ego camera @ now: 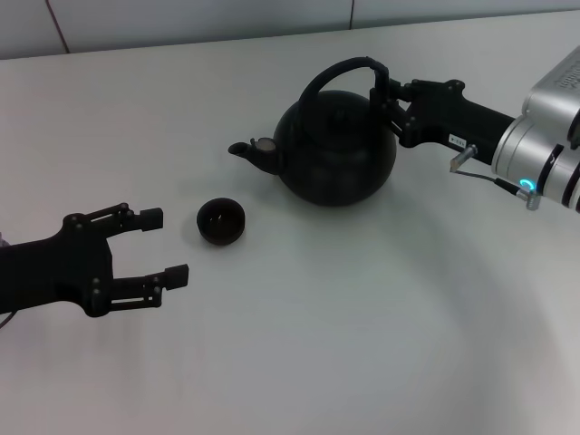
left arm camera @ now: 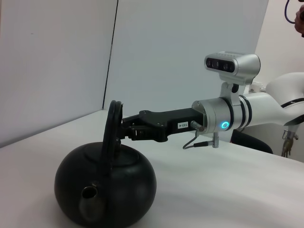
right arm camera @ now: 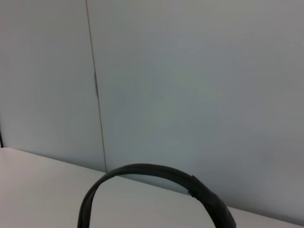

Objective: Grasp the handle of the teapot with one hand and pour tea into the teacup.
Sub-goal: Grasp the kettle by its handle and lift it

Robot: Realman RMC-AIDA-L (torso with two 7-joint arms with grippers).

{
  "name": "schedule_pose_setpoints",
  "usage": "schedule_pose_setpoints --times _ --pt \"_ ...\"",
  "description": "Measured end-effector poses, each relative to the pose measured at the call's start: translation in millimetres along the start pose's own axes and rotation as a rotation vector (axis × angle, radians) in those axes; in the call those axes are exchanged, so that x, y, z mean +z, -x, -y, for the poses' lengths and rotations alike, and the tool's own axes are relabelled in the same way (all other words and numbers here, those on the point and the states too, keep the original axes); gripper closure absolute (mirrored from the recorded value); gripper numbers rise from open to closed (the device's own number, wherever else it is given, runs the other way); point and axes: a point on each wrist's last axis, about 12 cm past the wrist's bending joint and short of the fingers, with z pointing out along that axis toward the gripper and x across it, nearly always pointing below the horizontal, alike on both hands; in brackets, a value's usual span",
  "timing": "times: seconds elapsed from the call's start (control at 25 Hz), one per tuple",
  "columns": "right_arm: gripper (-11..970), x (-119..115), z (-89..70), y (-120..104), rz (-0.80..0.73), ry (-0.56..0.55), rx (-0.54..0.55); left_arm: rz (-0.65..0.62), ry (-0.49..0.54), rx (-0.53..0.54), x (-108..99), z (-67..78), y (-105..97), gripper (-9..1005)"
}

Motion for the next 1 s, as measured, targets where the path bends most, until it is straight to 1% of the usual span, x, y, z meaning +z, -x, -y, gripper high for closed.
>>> schedule_pose_setpoints --times 0.16,0.28,0.56,0.88,1.0 --pt "704 0.0 1.0 1.1 0.011 -0.010 0.008 0.000 0.001 0.000 0.3 -0.2 0.1 128" --pt "843 -0.2 1.7 1.6 0.014 -0.013 0.009 0.000 0.001 0.001 0.3 -0.2 0.2 128" --pt "843 -0.4 2.0 1.7 0.015 -0.014 0.009 0.000 0.001 -0.001 0.4 0.1 -0.2 129" --pt "844 -6.2 5.7 1.6 0.035 -0.036 0.021 0.002 0.002 -0.003 0.2 0.7 -1.0 129" --pt "844 -5.6 6.7 4.9 0.040 -0.030 0.000 0.002 0.002 -0.005 0.3 1.2 -1.5 129"
